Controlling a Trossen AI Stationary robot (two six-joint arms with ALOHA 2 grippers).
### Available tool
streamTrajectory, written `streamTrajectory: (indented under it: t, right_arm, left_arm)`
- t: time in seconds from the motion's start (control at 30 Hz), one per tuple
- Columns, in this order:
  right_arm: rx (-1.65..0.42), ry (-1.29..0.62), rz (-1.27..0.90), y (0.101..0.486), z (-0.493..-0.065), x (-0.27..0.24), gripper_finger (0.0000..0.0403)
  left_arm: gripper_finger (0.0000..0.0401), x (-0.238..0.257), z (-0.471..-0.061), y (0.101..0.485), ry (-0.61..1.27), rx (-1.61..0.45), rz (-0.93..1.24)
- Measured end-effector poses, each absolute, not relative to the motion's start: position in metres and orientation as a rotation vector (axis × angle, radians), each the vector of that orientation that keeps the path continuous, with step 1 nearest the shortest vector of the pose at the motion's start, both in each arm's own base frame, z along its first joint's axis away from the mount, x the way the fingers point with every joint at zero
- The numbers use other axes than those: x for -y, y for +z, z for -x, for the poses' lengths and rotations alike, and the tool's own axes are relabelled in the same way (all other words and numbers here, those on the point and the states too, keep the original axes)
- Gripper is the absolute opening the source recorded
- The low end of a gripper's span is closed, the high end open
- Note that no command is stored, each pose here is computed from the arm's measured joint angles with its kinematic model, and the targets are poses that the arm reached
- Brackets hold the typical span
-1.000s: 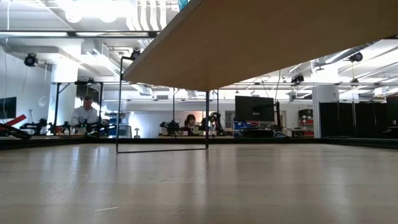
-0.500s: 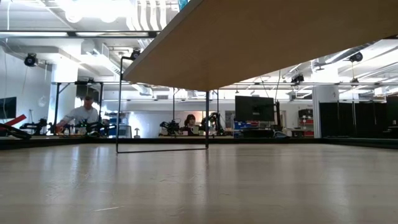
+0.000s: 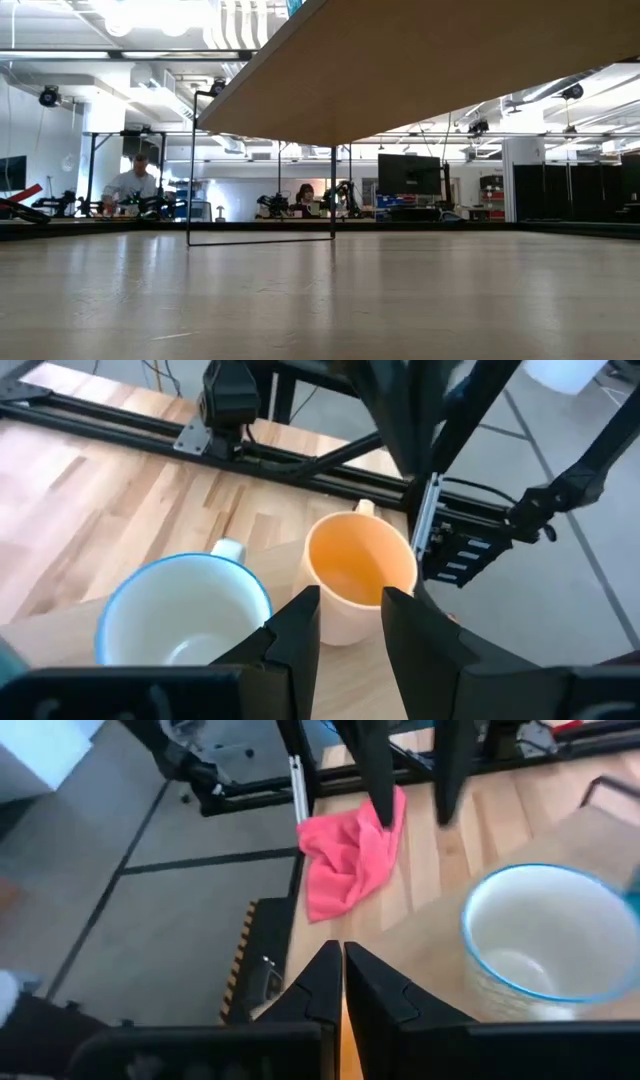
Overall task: Stack small to large cups/mugs on shelf
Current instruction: Return to Home Position
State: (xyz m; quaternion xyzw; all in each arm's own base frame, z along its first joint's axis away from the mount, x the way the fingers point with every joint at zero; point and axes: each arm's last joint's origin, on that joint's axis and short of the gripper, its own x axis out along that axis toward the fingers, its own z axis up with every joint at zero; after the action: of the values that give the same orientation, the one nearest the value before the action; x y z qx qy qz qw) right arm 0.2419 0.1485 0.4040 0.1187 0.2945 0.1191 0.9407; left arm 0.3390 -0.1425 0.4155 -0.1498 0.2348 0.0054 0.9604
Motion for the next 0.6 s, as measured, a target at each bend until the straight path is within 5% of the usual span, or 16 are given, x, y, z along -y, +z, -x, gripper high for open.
streamTrajectory:
  t: [0.33,0.6]
  right_arm:
    - [-0.734,0.173,-0.186,0.407,-0.202,-0.122,0.0008]
    - [-0.546,0.269,-0.088,0.412,-0.182,-0.109,0.0008]
  left_arm:
    - [0.0095,0.122,-0.301,0.432,0.087,-0.549,0.216]
    - [0.0095,0.107,-0.271,0.455,0.140,-0.476,0.187]
